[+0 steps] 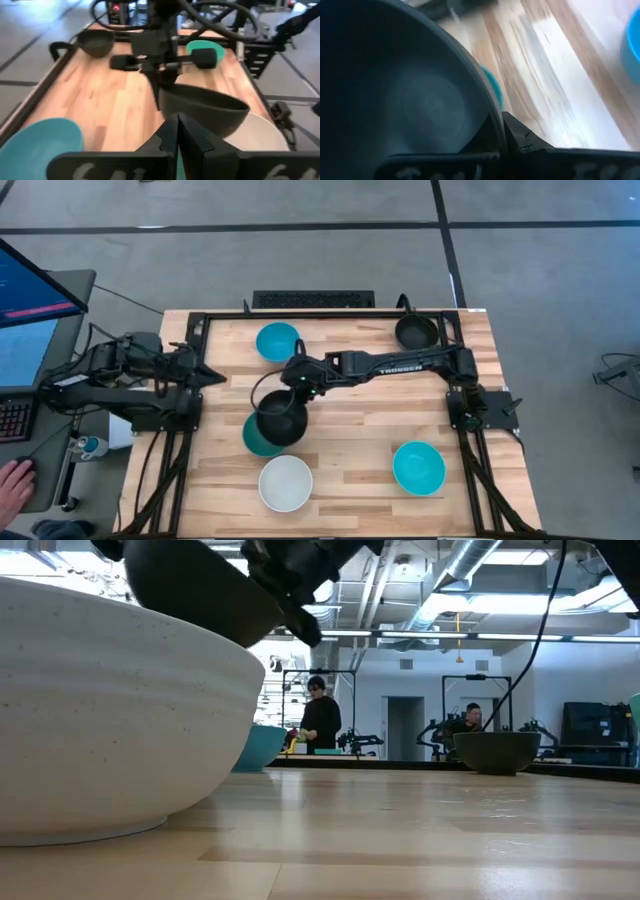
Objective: Nest bowls inside each other
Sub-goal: Stack the black bowl on the green bowl
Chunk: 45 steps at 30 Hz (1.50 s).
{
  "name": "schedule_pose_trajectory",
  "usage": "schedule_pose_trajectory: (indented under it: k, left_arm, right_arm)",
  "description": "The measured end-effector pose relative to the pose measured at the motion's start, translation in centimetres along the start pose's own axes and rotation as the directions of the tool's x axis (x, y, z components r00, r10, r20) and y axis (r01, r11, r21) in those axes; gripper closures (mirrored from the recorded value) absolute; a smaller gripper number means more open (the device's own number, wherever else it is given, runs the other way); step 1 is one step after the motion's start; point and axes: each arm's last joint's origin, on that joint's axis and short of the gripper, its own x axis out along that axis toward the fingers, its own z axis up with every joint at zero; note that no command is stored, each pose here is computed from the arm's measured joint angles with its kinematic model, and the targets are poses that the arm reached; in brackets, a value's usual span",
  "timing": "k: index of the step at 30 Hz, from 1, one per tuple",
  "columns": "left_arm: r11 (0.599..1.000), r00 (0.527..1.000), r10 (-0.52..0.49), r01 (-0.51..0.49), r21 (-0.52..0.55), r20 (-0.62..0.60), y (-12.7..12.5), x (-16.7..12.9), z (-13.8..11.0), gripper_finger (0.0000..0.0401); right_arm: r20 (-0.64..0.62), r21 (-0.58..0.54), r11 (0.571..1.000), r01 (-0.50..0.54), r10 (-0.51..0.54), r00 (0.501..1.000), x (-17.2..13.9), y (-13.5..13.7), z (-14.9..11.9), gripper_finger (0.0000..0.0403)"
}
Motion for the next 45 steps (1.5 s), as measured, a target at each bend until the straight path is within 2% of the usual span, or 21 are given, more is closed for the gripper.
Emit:
schedule_pose_trajectory:
  k: [2,4,11,21,24,29,33,41,45]
  left_arm:
    - [1.0,1.0,-0.022,0.022,-0.001,-0.002,-0.1,-0.3,-0.2,0.0401]
    - [0.999,0.999,-0.033,0.033,-0.001,-0.002,-0.1,-0.4,-0.2,0.0401]
    - [0.999,0.999,-0.038,0.039,-0.005,0.037,-0.3,-1.3,-0.4,0.0401]
    - [0.999,0.998,-0.045,0.045,-0.008,0.031,-0.3,-1.9,-0.8,0.0401]
    - [0.999,0.999,-0.045,0.045,-0.01,0.015,-0.3,-1.9,-1.0,0.0401]
    - [0.999,0.999,-0.044,0.044,-0.008,0.005,-0.3,-1.9,-1.1,0.0401]
    - [0.999,0.999,-0.035,0.035,0.003,0.006,-0.3,-1.9,-1.1,0.0401]
    - [1.0,1.0,-0.026,0.026,0.003,0.006,-0.3,-1.9,-1.1,0.0401]
    - [1.0,1.0,-0.018,0.018,-0.001,0.006,-0.3,-1.9,-1.1,0.0401]
  right_arm:
    - [-0.016,0.01,1.0,0.008,-0.008,1.0,0.0,0.1,0.2,0.0393]
    - [0.059,0.009,1.0,-0.016,0.016,0.998,0.6,0.5,1.5,0.0393]
    - [-0.155,-0.032,0.998,0.047,-0.051,0.987,3.8,0.9,0.9,0.0393]
    - [-0.153,-0.072,0.996,0.049,-0.06,0.986,6.5,1.7,1.7,0.0393]
    - [-0.19,-0.073,0.995,0.064,-0.076,0.979,7.3,1.3,1.1,0.0393]
    - [-0.274,-0.105,0.991,0.079,-0.105,0.956,8.3,1.0,-0.2,0.0393]
    - [-0.351,-0.11,0.989,0.098,-0.131,0.927,7.9,0.7,-0.9,0.0393]
    - [-0.487,-0.131,0.984,0.121,-0.17,0.857,6.9,-0.1,-1.9,0.0392]
    - [-0.569,-0.149,0.98,0.131,-0.193,0.799,6.3,-0.3,-2.7,0.0392]
